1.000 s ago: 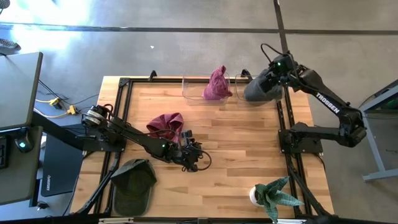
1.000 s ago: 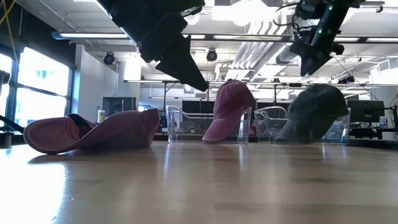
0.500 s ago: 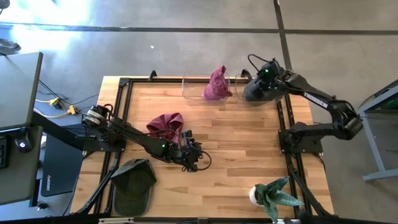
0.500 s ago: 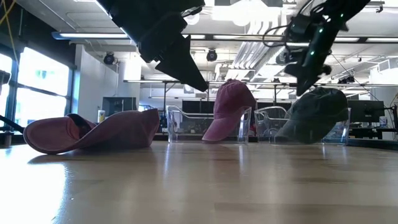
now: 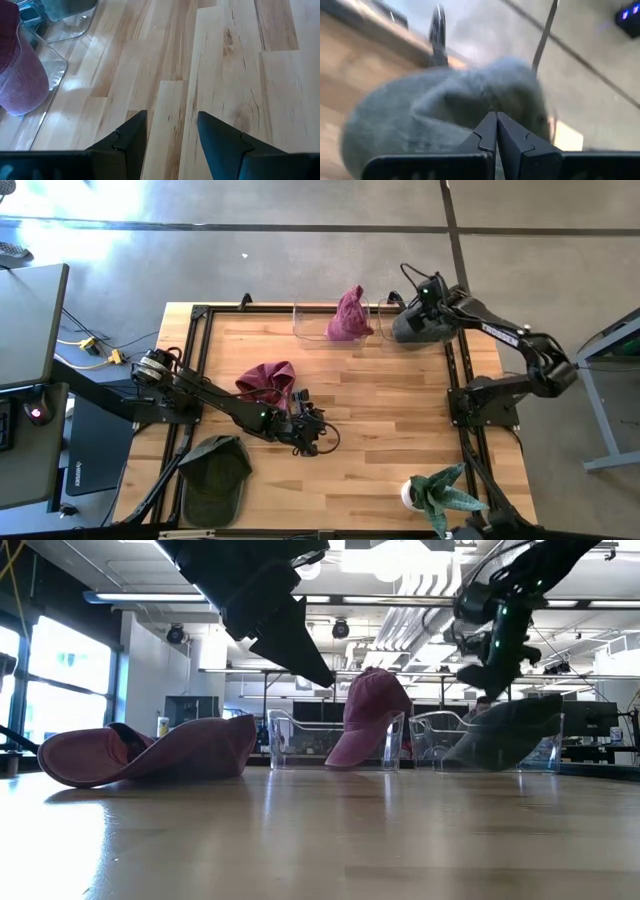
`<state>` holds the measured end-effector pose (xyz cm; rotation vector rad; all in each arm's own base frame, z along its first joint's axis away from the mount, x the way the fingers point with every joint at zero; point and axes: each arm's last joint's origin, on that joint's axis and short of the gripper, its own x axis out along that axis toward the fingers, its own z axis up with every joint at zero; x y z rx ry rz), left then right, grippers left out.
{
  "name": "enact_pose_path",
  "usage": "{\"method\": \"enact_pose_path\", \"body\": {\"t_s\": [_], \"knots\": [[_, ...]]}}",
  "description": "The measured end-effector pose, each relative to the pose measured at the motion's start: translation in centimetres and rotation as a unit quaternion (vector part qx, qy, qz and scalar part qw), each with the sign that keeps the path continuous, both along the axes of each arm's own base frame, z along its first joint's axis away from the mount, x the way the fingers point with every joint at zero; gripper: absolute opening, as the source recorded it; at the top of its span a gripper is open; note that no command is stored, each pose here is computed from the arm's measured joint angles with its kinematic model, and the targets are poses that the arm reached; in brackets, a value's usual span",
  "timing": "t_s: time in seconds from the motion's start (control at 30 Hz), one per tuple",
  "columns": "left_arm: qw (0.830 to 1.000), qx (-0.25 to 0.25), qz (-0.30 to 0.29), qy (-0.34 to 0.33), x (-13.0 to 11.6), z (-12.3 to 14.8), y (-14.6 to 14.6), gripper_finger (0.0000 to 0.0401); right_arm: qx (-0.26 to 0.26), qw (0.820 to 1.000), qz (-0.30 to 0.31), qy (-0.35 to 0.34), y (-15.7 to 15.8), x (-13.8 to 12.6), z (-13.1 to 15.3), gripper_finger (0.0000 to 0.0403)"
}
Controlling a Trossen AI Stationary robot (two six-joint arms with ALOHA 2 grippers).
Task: Pick & Place hat
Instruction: Put the red cap into the left transparent bin
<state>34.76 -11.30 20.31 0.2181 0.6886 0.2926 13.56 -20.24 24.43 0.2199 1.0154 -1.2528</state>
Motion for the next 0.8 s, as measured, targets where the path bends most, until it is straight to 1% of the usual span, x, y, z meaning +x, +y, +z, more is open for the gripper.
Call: {"method": "enact_pose_path", "body": {"t_s": [0.1, 0.23, 0.33, 0.4, 0.5, 0.6, 0.7, 0.8], "knots": [[1.000, 0.000, 0.000, 0.000, 0.0, 0.0, 0.0, 0.0168, -0.039, 0.999, 0.024, -0.021, 1.3, -0.1, 1.9, 0.0006], [1.000, 0.003, 0.001, 0.002, 0.0, 0.0, 0.0, 0.0168, -0.089, 0.992, 0.068, -0.060, 4.3, -0.4, 4.7, 0.0002], [1.000, 0.009, 0.003, 0.016, -0.2, -0.2, 0.1, 0.0168, -0.097, 0.981, 0.129, -0.106, 7.2, -0.2, 6.1, 0.0004], [0.999, 0.012, 0.017, 0.029, -0.6, -0.2, 0.2, 0.0168, -0.089, 0.971, 0.171, -0.140, 9.2, -0.1, 6.7, 0.0002], [0.997, 0.009, 0.052, 0.048, -1.6, 0.9, 0.1, 0.0168, -0.059, 0.951, 0.235, -0.193, 12.3, 0.3, 7.2, 0.0002], [0.991, -0.001, 0.092, 0.101, -2.8, 1.8, -0.2, 0.0168, -0.024, 0.923, 0.301, -0.239, 15.2, 1.0, 7.0, 0.0001], [0.982, -0.009, 0.127, 0.141, -4.5, 2.9, -1.5, 0.0168, 0.003, 0.891, 0.365, -0.271, 17.8, 1.9, 5.7, 0.0002], [0.975, -0.009, 0.143, 0.170, -6.7, 2.7, -3.3, 0.0168, 0.024, 0.857, 0.417, -0.302, 20.2, 2.6, 3.6, 0.0002]]}}
